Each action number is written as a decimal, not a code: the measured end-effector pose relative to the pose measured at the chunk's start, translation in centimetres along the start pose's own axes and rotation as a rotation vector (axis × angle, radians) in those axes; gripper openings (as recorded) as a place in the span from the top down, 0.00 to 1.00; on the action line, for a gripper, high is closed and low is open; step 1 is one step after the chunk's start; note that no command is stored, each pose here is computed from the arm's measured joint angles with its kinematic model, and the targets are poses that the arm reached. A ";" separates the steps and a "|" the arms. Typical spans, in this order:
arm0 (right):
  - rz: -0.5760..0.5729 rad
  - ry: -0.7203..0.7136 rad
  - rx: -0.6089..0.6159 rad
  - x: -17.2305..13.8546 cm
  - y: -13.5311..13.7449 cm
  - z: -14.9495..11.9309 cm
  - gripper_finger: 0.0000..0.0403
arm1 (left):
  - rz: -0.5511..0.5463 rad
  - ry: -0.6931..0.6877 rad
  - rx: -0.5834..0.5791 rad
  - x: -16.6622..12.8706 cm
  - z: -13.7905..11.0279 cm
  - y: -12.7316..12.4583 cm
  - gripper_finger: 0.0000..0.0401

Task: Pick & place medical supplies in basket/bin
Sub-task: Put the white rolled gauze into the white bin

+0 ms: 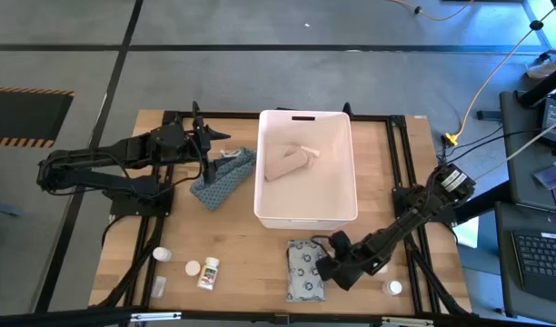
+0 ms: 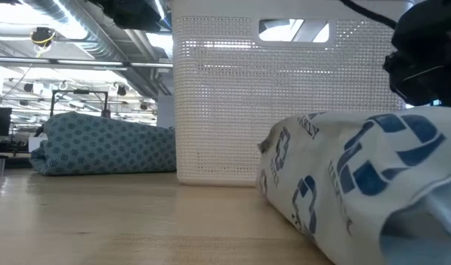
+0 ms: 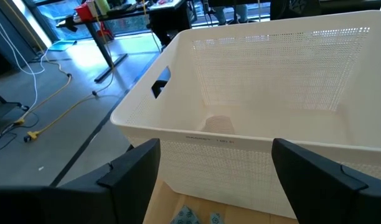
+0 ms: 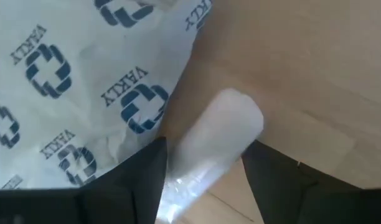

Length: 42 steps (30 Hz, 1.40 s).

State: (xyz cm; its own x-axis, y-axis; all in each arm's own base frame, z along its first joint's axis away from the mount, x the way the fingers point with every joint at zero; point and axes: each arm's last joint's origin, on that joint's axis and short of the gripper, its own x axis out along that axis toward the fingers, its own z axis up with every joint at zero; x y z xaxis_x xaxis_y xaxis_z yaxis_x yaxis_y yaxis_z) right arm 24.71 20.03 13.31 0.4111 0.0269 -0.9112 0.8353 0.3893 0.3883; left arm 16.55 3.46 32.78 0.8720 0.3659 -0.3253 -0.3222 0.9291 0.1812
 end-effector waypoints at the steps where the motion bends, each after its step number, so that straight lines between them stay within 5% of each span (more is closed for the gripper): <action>1: -0.003 0.004 0.002 0.1 0.0 0.1 0.50 | 0.000 0.000 0.000 0.0 0.0 0.0 0.25; 14: -0.038 0.143 -0.110 -0.2 0.6 0.0 0.79 | 0.000 0.000 0.000 0.0 0.0 0.0 0.25; 24: 0.260 0.270 -0.454 -6.6 5.8 -0.2 0.81 | 0.000 0.000 0.000 0.0 0.0 0.0 0.25; 27: 0.372 0.162 -0.642 -9.5 7.7 0.9 0.81 | 0.001 -0.001 0.000 0.0 0.0 0.0 0.25; 31: 0.379 -0.036 -0.858 -13.3 9.4 3.6 0.81 | 0.001 -0.003 -0.001 0.0 0.0 0.0 0.25; 42: 0.163 -0.482 -1.163 -22.5 10.9 14.3 0.81 | 0.000 0.000 -0.002 0.0 0.0 0.0 0.25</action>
State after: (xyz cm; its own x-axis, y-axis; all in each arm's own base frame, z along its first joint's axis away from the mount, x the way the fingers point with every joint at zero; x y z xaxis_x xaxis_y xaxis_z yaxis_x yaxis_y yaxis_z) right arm 29.78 10.55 40.03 0.7738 -0.0908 -0.6269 0.0507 0.9954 -0.0815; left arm 16.56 3.46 32.76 0.8721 0.3660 -0.3249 -0.3231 0.9292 0.1794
